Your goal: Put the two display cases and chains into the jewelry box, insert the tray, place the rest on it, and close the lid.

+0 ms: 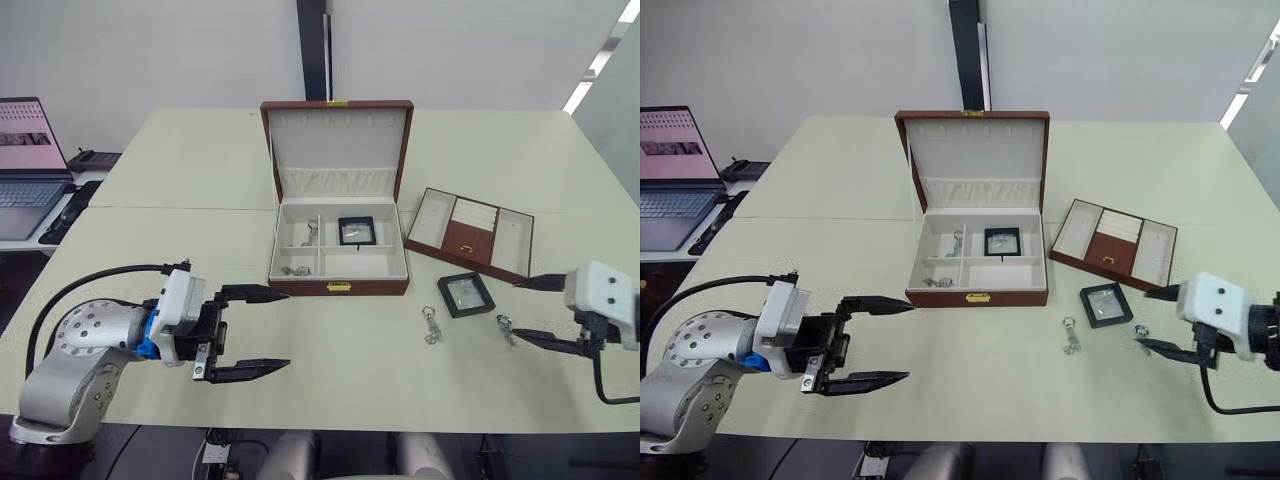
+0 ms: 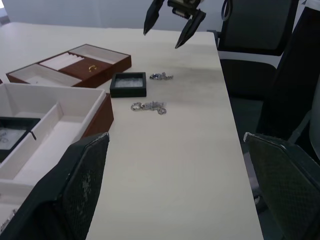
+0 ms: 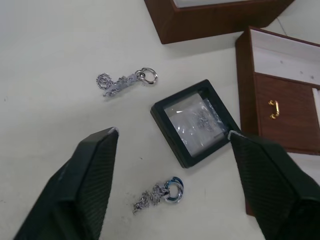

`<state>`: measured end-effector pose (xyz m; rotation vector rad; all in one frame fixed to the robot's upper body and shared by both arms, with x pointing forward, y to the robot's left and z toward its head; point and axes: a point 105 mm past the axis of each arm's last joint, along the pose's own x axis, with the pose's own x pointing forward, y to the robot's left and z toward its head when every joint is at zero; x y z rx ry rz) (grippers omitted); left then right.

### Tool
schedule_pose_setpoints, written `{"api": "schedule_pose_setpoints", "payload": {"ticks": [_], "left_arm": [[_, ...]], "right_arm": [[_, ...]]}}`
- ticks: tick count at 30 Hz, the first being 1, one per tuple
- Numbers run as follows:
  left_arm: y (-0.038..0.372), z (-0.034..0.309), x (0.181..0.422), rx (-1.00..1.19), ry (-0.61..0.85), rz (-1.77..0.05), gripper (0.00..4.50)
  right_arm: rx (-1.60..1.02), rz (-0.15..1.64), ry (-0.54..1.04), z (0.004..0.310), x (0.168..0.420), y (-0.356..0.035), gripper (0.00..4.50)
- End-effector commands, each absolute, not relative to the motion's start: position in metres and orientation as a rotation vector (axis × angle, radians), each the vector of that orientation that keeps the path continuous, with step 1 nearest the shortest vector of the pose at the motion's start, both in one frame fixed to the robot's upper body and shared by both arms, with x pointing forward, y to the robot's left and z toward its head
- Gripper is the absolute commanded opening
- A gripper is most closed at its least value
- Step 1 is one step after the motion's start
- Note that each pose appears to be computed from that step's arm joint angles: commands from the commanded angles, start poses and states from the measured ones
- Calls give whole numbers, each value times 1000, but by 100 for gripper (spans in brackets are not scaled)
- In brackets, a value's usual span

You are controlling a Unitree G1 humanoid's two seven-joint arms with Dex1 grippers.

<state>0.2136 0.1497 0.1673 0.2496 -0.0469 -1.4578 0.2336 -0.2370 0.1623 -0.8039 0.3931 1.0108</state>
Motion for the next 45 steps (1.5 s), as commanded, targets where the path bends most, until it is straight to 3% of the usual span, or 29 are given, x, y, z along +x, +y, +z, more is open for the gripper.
{"api": "schedule_pose_setpoints", "payload": {"ticks": [1, 12, 23, 36, 45], "left_arm": [[141, 176, 212, 276, -99, -1477, 450], [126, 182, 213, 285, -149, -1513, 450], [123, 179, 210, 294, -161, -1523, 450], [121, 178, 216, 304, -162, -1524, 450], [125, 180, 220, 314, -168, -1484, 450]], "right_arm": [[-899, 1018, 408, 158, 242, -237, 319], [-972, 1040, 416, 127, 268, -230, 319], [-981, 1071, 402, 113, 276, -225, 319], [-956, 1096, 409, 103, 277, -224, 4], [-875, 1164, 514, 119, 256, -219, 2]]}}
